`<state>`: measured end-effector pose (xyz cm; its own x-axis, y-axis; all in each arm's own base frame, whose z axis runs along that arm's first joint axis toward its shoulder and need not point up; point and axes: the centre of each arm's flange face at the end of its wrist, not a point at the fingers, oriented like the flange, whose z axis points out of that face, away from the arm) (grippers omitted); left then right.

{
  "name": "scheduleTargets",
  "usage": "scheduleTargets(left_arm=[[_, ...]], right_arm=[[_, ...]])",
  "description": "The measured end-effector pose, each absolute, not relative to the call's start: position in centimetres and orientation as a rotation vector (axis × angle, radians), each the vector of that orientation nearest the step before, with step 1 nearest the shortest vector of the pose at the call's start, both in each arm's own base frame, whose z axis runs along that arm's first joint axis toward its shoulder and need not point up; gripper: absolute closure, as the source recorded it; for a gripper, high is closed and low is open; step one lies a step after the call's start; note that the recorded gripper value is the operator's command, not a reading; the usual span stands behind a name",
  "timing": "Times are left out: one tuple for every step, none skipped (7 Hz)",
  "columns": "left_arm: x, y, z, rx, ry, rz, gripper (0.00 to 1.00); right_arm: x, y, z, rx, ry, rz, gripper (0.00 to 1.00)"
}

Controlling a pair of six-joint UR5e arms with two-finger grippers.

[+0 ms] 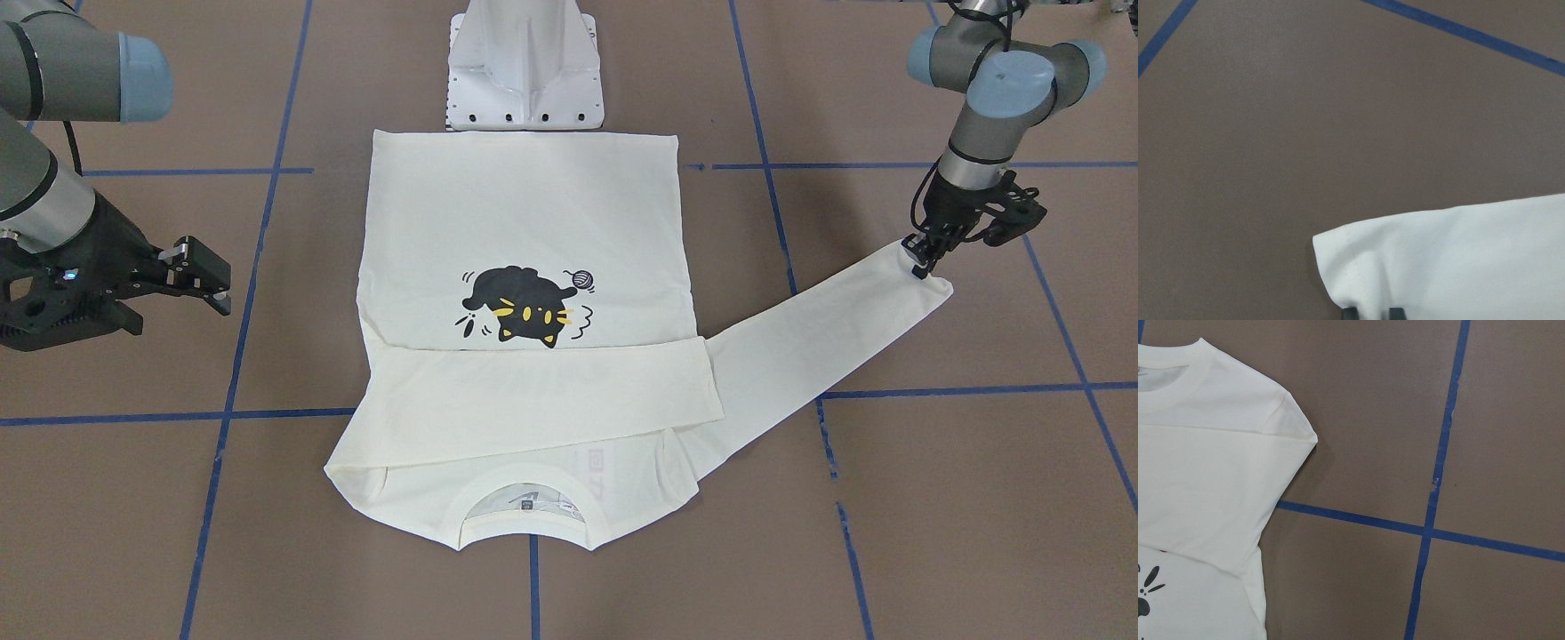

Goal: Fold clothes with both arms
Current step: 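Grasp the cuff of the other sleeve with the left gripper, then carry the sleeve across the shirt toward the far shoulder with the left gripper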

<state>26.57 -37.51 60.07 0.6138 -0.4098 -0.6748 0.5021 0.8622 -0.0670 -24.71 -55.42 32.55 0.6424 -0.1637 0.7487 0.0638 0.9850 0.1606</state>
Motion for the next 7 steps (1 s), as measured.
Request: scheduleTargets(left_arm=[[26.6,-37.5,59.2,0.139,0.755,-0.524,1.0],[26.5,-37.6,57.7,0.15,0.773,-0.518,1.0],[26.4,-37.7,55.7,0.163,0.782,-0.503,1.0],[26.4,-38.2,53.0,0.186,0.781,-0.467,1.0],[26.7,-39.5,49.6,0.222,0.792,-0.43,1.0],[27.7,-41.6,45.4,0.262,0.817,-0.41,1.0],[29.3,-44.1,40.6,0.287,0.835,-0.397,1.0]], right_arm=[[-24.6,-55.4,32.7,0.122,-0.863,-0.128,0.0],[-24.5,-55.2,33.1,0.117,-0.86,-0.125,0.0],[-24.1,-54.6,34.1,0.106,-0.853,-0.12,0.0],[-23.6,-53.9,35.3,0.094,-0.843,-0.113,0.0],[-22.8,-52.8,36.8,0.08,-0.83,-0.103,0.0],[-21.6,-50.9,38.9,0.063,-0.816,-0.093,0.0],[-20.1,-49.2,40.8,0.056,-0.808,-0.084,0.0]])
